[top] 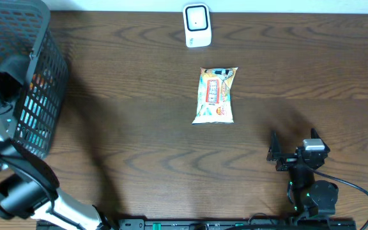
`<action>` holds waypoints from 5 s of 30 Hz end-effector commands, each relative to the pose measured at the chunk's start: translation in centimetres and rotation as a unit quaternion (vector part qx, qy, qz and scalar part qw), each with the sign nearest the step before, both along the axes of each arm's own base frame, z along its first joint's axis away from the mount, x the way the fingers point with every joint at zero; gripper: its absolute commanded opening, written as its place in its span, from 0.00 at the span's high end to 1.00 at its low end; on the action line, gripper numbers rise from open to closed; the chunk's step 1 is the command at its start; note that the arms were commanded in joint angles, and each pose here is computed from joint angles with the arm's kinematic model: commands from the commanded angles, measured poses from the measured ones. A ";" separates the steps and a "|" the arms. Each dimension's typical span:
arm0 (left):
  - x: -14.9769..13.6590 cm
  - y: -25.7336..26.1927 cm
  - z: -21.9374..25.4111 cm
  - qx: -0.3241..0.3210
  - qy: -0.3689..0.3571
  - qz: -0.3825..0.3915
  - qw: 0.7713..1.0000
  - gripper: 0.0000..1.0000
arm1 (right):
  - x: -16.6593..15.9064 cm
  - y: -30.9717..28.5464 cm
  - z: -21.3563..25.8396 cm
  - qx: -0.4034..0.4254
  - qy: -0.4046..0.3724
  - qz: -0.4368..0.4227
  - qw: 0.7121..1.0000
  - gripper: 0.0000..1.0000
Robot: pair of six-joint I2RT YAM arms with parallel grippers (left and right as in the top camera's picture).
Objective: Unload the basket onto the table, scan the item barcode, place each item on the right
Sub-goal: 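Move the left gripper back into the basket and grasp the mint-green packet, then carry the mint-green packet with the left gripper under the scanner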
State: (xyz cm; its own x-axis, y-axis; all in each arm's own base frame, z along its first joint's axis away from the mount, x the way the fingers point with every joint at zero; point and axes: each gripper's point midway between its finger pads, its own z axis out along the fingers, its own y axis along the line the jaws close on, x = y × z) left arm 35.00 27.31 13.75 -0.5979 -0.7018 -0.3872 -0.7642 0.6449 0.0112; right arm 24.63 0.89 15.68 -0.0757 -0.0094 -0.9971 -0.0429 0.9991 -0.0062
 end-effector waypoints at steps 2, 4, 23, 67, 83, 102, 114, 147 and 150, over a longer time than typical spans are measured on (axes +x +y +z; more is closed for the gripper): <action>-0.3 -0.4 -2.3 -0.005 0.054 -0.104 0.993 0.20 | 0.0 -0.2 0.0 0.005 0.000 -0.006 1.000 0.01; -0.7 -0.3 -3.0 0.001 0.080 -0.135 0.988 0.18 | 0.0 -0.2 0.0 0.005 0.000 -0.006 1.000 0.01; -0.9 -0.8 -8.9 -0.054 0.119 -0.228 0.965 0.16 | 0.0 -0.2 0.0 0.005 0.000 -0.006 1.000 0.01; -0.7 -3.6 23.0 0.036 -0.358 0.067 0.931 0.93 | 0.0 -0.2 0.0 0.005 0.000 -0.006 1.000 0.01; 3.9 -26.6 25.3 -0.155 -0.387 -0.264 0.870 0.93 | 0.0 -0.2 0.0 0.005 0.000 -0.006 1.000 0.01; 8.2 -38.1 8.1 -0.070 -0.125 -0.389 0.910 0.59 | 0.0 -0.2 0.0 0.005 0.000 -0.006 1.000 0.01; 12.3 -38.2 -5.0 -0.056 -0.022 -0.387 0.920 0.19 | 0.0 -0.2 0.0 0.005 0.000 -0.006 1.000 0.01; 2.9 -50.3 -12.3 -0.173 0.123 -0.464 0.860 0.50 | 0.0 -0.2 0.0 0.005 0.000 -0.006 1.000 0.01; 2.0 -52.0 -12.2 -0.171 0.124 -0.483 0.850 0.50 | 0.0 -0.2 0.0 0.005 0.000 -0.006 1.000 0.01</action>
State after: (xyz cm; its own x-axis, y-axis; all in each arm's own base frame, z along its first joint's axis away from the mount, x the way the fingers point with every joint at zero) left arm 39.21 -22.00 1.80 -0.9924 0.0865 -0.0881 0.0993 0.9830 -0.1542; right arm 24.63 0.89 15.68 -0.0757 -0.0094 -0.9971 -0.0429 0.9991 -0.0062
